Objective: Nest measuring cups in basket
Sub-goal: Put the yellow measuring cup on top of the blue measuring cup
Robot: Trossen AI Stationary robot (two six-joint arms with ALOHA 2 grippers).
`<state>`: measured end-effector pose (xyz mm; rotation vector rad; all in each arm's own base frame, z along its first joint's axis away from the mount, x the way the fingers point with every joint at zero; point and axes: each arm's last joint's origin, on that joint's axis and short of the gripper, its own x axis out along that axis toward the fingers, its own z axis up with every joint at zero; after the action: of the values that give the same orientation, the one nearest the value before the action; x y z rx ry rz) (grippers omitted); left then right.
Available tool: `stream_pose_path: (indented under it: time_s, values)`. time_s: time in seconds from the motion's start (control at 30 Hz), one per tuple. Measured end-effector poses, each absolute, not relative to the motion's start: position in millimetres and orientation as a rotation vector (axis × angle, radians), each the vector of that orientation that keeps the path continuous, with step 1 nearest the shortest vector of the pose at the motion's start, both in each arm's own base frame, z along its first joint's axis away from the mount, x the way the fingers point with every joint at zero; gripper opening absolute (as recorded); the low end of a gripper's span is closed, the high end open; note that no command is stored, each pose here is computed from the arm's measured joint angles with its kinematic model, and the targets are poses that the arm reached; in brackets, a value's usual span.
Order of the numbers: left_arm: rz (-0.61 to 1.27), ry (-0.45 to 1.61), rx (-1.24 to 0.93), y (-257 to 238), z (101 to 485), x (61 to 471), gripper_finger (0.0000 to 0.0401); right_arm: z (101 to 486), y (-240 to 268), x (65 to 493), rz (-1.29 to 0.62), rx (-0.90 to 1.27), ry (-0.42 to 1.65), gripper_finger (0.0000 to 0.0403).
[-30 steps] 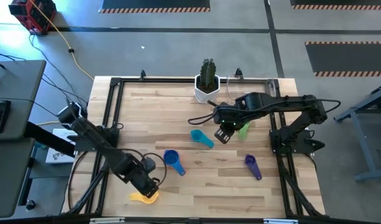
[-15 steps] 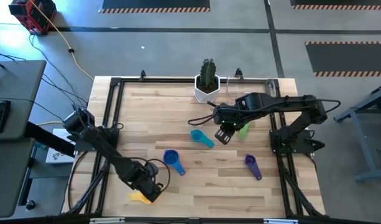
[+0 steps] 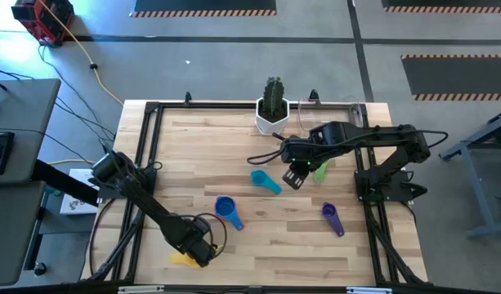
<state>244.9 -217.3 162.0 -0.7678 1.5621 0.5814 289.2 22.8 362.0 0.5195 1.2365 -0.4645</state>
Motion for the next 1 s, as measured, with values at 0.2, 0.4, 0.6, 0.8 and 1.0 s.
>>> stream_pose_path:
  time_s: [0.2,0.4,0.6,0.8,1.0]
  values:
    - [0.569,1.550,-0.798,-219.7,160.7,247.5,0.0089,362.0,22.7,289.2,-0.465,0.519,1.237,0.0108]
    - [0.555,1.522,-0.793,-220.3,160.8,249.1,0.0032,362.0,22.8,289.2,-0.464,0.520,1.236,0.0108]
    - [0.597,1.492,-0.826,-219.9,161.4,249.6,0.0011,362.1,21.9,289.2,-0.490,0.503,1.223,0.0108]
    - [0.604,1.412,-0.933,-219.3,171.5,254.0,0.0005,362.3,20.4,289.4,-0.538,0.499,1.199,0.0108]
    - [0.595,1.298,-0.995,-211.1,188.2,258.9,0.0007,363.3,20.9,293.1,-0.549,0.553,1.154,0.0108]
